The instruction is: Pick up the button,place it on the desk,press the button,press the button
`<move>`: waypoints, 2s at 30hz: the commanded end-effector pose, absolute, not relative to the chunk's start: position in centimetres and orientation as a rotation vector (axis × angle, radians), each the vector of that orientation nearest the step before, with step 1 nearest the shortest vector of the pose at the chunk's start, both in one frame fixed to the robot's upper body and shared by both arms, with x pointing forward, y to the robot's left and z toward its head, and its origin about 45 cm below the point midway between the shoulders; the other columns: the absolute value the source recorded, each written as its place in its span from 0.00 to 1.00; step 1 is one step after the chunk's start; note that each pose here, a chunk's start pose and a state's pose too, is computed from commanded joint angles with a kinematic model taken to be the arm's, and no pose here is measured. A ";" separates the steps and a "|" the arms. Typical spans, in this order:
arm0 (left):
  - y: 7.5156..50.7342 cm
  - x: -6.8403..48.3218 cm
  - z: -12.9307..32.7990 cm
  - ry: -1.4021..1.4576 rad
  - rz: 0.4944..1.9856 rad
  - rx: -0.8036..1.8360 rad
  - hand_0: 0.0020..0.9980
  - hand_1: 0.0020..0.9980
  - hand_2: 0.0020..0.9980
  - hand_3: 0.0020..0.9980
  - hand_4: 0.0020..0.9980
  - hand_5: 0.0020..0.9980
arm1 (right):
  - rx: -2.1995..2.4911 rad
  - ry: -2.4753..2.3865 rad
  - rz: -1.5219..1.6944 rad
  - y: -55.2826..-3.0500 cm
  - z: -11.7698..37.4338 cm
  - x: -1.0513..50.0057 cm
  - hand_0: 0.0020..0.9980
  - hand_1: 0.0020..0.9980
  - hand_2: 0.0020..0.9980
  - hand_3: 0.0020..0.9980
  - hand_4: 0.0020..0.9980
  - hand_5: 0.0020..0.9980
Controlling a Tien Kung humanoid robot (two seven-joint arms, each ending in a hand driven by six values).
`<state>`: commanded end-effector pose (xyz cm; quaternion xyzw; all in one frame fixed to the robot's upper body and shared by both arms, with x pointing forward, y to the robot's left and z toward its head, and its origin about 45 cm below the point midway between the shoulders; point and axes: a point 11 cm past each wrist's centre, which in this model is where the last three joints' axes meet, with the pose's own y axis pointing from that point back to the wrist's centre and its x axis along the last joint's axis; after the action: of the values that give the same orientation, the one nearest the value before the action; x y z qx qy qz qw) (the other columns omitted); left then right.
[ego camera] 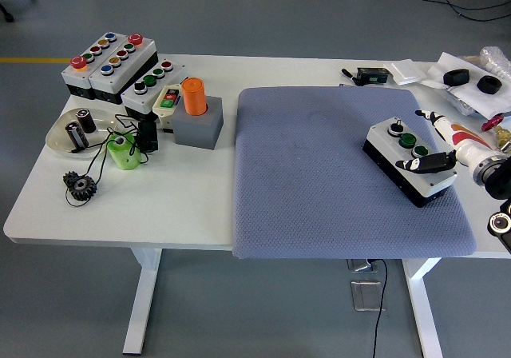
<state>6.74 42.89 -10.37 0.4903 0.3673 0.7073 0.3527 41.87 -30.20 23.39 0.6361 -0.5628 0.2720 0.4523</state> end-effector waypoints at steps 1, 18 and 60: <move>42.9 6.7 -10.4 0.950 1.830 1.269 0.65 0.71 0.71 0.51 0.33 1.00 | 1.563 -1.393 0.670 -30.0 23.3 42.0 1.00 0.99 1.00 1.00 0.92 0.24; 43.1 6.4 -10.3 0.951 1.830 1.281 0.65 0.71 0.71 0.50 0.33 1.00 | 1.288 -1.259 0.618 -28.8 21.2 44.4 0.95 0.91 0.99 1.00 0.95 0.28; 43.3 6.4 -10.3 0.945 1.832 1.284 0.66 0.71 0.71 0.50 0.33 1.00 | 1.212 -1.311 0.873 -30.7 23.0 45.2 0.05 0.00 0.15 0.28 0.70 0.12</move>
<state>6.40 43.32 -10.26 0.4954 0.3647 0.7069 0.3491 45.25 -30.66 22.99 0.5109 -0.5527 0.3683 0.5457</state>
